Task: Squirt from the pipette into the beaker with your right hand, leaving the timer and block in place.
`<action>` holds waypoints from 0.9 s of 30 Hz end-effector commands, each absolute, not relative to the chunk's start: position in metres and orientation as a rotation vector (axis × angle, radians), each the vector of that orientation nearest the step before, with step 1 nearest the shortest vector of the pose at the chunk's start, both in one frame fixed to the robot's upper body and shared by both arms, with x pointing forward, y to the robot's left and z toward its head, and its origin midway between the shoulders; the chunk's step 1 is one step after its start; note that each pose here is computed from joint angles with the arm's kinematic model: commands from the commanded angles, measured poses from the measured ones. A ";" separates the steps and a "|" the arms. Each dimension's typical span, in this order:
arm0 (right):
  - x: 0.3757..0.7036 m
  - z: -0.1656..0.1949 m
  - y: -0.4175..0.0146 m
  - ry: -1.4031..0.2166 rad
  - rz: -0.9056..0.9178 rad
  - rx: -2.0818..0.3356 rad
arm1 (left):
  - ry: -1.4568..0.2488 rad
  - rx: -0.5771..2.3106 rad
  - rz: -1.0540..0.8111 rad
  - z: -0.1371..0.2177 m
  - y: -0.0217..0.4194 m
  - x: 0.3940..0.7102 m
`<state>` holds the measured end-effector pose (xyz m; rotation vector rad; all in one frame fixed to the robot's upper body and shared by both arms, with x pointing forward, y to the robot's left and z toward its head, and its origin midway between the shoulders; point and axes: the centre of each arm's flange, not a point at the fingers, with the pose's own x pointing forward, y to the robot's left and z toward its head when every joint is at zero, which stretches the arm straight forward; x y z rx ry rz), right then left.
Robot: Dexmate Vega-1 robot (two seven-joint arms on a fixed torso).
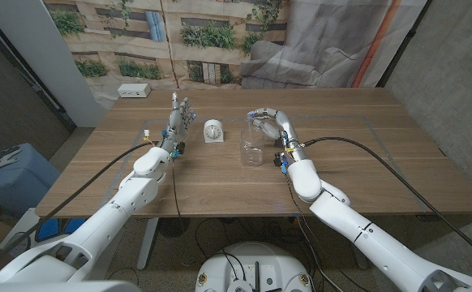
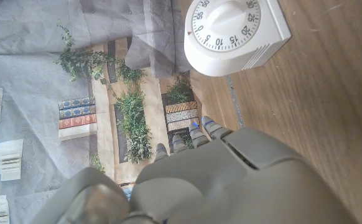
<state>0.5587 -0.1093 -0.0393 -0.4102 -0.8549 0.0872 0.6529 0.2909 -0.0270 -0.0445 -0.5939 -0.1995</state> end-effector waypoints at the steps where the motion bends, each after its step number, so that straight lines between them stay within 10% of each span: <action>1: 0.565 -0.049 -0.114 -0.829 0.063 -0.391 | -0.594 -0.044 -0.199 -0.027 0.291 0.653; 27: 0.567 -0.060 -0.118 -0.831 0.026 -0.366 | -0.593 -0.042 -0.206 -0.027 0.291 0.653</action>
